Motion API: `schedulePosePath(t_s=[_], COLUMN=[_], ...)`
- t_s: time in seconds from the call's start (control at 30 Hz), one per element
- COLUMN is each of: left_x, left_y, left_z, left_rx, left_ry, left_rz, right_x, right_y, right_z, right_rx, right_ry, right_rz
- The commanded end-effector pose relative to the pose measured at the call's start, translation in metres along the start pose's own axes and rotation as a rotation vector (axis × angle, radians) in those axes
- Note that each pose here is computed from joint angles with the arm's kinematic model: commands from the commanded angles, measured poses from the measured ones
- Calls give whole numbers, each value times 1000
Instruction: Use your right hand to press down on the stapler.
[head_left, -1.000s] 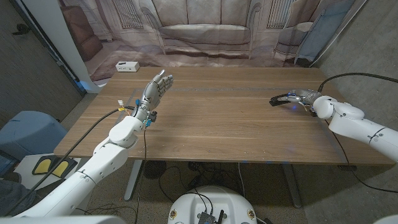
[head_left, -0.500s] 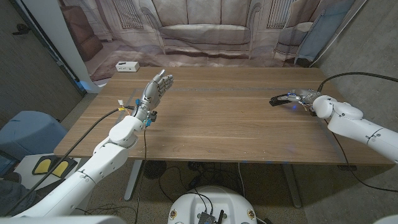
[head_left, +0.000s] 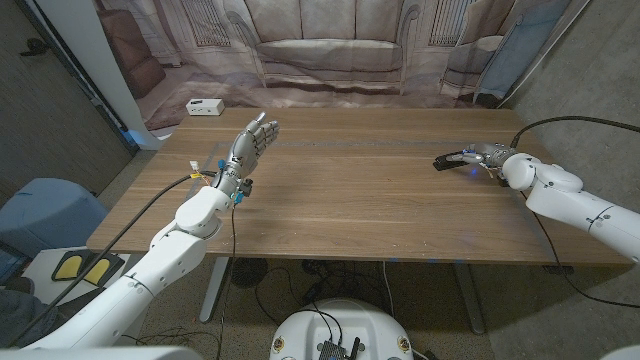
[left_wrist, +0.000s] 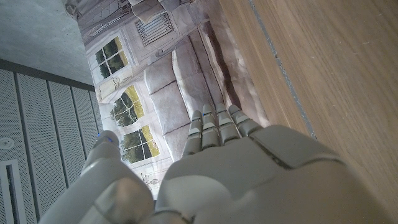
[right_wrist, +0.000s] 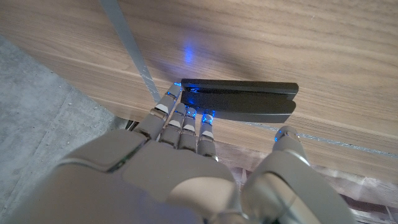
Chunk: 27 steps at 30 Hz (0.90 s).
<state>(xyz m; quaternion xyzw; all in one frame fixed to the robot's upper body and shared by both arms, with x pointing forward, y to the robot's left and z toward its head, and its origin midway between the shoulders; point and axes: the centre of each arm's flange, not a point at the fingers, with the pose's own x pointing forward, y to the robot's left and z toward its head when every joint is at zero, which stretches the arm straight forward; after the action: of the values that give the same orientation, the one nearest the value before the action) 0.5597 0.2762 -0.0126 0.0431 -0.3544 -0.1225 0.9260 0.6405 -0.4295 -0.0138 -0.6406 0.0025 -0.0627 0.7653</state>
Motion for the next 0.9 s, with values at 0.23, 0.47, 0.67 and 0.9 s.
schedulePosePath(t_s=[0.23, 0.47, 0.67, 0.9], left_x=[2, 2, 2, 3], left_y=[-1, -1, -1, 0], left_z=[0, 0, 1, 2], left_rx=[-2, -2, -1, 1], left_ry=[-5, -8, -7, -9], left_rz=[-6, -4, -9, -9], right_x=[-5, -7, -10, -13], right_y=[-7, -11, -16, -18], right_z=[1, 5, 6, 6], right_rx=[7, 8, 29, 30], right_ry=[-14, -23, -26, -21], right_rz=[-37, -60, -98, -111])
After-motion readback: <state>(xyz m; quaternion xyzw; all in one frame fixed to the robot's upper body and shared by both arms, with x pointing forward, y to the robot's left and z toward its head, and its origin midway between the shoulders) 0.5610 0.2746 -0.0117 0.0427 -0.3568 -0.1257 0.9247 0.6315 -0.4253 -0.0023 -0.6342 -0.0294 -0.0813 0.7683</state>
